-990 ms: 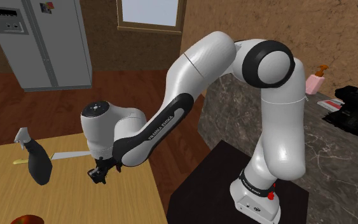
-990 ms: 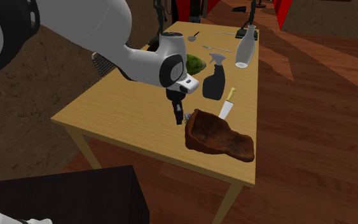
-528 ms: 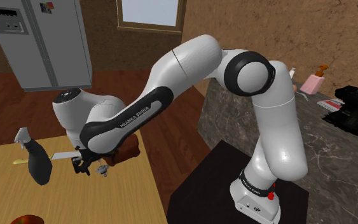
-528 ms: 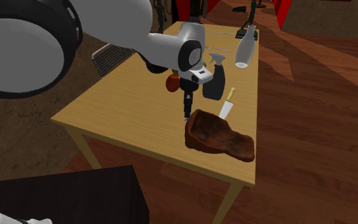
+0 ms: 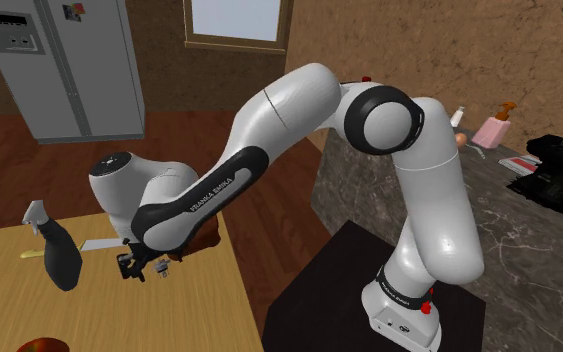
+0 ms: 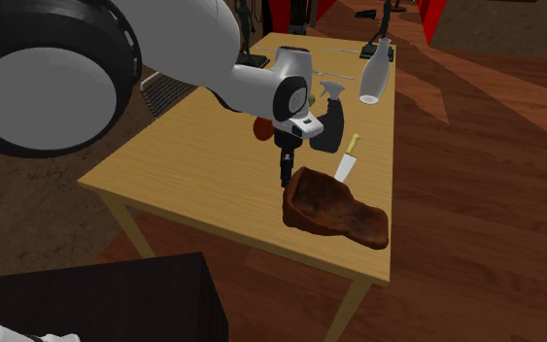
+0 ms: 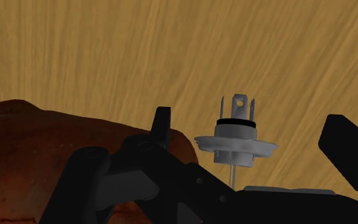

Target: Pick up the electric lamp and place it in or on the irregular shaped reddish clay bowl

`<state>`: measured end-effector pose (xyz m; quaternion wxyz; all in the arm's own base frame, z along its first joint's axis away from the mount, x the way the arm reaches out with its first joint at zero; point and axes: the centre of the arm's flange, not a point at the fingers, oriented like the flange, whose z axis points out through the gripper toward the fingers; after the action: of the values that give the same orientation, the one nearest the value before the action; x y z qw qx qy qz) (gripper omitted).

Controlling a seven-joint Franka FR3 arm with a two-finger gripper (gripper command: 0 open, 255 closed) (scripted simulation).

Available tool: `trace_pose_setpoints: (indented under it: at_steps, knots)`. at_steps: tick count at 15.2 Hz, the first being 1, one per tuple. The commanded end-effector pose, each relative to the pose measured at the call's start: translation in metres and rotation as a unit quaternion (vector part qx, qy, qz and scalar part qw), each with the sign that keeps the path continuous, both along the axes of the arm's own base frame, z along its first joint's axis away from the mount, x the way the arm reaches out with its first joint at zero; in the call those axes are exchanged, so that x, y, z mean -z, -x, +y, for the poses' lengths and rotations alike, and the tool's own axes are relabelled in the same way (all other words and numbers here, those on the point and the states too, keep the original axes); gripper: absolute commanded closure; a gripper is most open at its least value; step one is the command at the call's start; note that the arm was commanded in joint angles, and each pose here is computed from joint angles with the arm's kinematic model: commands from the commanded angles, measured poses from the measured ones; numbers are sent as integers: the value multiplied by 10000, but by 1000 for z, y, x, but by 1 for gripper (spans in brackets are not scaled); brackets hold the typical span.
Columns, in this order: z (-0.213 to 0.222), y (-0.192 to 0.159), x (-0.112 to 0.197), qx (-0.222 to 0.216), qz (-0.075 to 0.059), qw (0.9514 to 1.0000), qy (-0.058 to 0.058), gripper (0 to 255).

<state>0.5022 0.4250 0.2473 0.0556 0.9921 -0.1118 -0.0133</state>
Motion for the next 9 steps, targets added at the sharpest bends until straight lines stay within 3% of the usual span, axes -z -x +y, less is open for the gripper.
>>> trace_pose_setpoints:
  at_steps: [1,4,5,9]
  knots:
    - [-3,-2,3,20,7,10000,22,0]
    - [-3,-2,3,20,7,10000,22,0]
    - [-3,-2,2,20,7,10000,22,255]
    - [-1,-5,0,21,7,10000,22,255]
